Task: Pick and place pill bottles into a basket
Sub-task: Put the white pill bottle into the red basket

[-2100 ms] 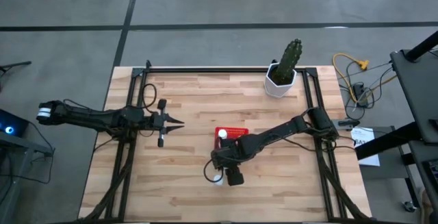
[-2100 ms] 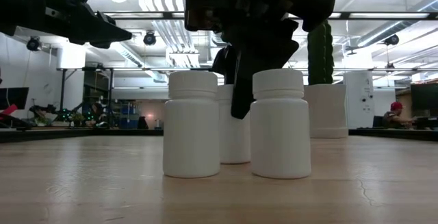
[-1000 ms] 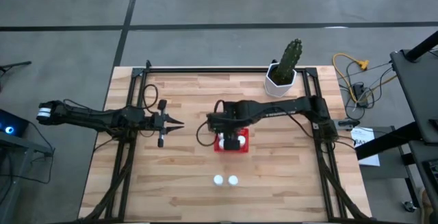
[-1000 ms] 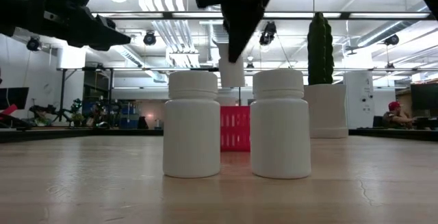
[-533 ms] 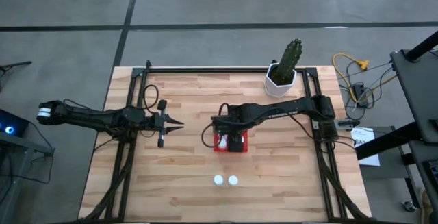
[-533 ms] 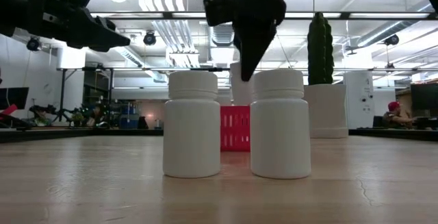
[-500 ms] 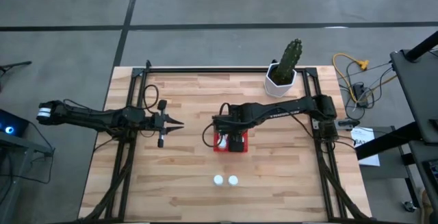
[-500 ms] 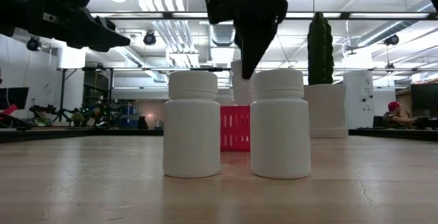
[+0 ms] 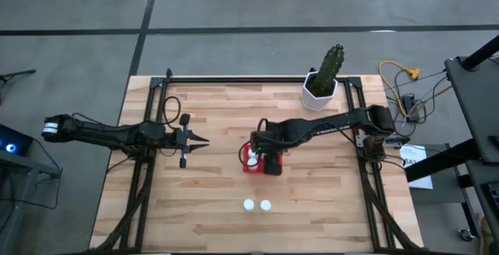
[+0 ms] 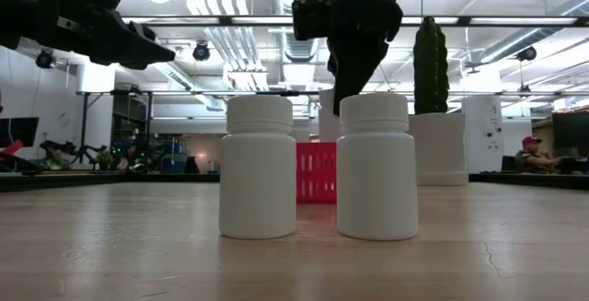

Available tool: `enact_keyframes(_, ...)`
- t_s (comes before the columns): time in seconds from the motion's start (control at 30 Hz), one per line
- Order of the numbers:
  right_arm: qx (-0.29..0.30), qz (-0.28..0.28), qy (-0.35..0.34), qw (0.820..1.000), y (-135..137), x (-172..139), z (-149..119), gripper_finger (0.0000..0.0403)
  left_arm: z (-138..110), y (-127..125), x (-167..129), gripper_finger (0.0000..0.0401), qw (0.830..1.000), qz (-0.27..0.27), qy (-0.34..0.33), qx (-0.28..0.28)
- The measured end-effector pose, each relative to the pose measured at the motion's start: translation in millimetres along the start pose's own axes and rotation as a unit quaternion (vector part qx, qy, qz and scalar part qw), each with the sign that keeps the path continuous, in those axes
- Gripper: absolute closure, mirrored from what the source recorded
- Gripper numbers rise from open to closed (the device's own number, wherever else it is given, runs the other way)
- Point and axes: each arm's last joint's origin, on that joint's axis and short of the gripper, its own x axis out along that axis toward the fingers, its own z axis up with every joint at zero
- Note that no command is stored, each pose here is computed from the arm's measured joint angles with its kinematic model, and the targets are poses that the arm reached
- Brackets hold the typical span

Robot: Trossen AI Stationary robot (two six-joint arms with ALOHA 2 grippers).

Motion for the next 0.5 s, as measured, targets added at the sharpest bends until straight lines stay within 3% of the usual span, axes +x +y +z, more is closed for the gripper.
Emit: enact_keyframes(0.5, 0.003, 0.026, -0.022, 0.999, -9.1, 17.5, -2.9, 0.0246, 0.0, 0.0, 0.0, 0.0366, 1.0, 0.0, 0.0, 0.0)
